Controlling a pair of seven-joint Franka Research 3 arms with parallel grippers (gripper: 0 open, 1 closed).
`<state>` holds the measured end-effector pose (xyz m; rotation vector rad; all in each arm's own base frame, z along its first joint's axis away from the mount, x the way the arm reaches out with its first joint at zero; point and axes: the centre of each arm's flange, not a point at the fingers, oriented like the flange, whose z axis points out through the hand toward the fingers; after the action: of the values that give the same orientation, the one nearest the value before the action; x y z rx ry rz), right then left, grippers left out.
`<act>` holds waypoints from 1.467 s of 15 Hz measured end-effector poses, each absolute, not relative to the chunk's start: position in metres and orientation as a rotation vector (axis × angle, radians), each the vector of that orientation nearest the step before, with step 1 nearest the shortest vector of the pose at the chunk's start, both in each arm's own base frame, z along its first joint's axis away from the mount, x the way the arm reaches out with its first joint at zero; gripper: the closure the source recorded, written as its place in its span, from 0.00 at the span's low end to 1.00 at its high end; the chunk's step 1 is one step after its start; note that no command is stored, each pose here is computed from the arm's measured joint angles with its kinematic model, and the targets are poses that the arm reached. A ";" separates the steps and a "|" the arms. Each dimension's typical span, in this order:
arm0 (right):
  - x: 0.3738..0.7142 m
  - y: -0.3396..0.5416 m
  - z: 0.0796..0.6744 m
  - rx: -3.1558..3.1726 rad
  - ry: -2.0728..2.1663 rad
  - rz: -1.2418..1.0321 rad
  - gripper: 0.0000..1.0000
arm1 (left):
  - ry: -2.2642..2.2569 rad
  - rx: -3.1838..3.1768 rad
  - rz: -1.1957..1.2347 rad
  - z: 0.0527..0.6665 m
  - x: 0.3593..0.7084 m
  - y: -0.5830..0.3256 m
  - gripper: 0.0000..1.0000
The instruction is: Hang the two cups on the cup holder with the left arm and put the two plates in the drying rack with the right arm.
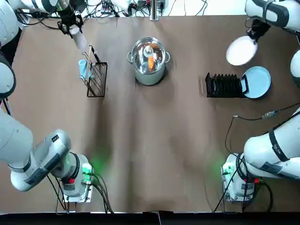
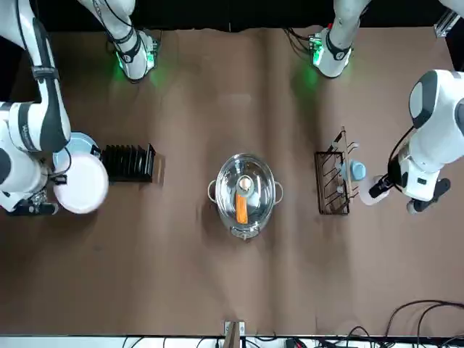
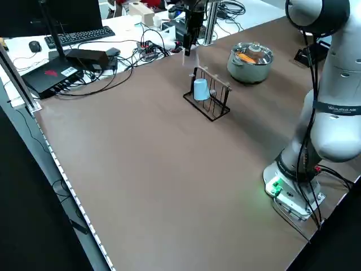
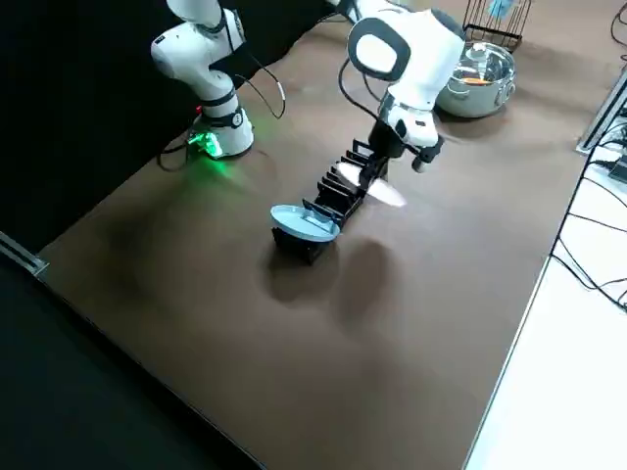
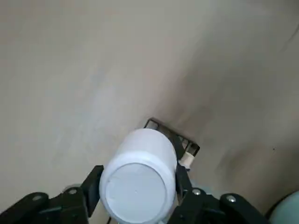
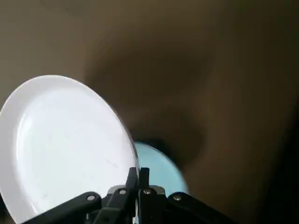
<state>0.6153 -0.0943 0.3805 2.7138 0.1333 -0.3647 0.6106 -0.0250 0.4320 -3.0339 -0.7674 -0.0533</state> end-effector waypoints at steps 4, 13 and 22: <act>0.608 -0.106 0.371 2.584 0.339 -0.458 0.97 | -0.758 -3.026 -0.027 0.418 0.611 -0.021 0.33; 0.581 -0.068 0.333 2.369 0.568 -0.589 0.97 | -0.701 -3.019 -0.031 0.383 0.612 -0.019 0.33; 0.551 -0.028 0.299 2.309 0.531 -0.658 0.97 | -0.671 -3.032 -0.054 0.368 0.616 -0.018 0.31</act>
<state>0.5509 -0.0277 0.2985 2.3089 0.5309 -0.6584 0.6162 -0.0184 0.3685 -3.0318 -0.6712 -0.0540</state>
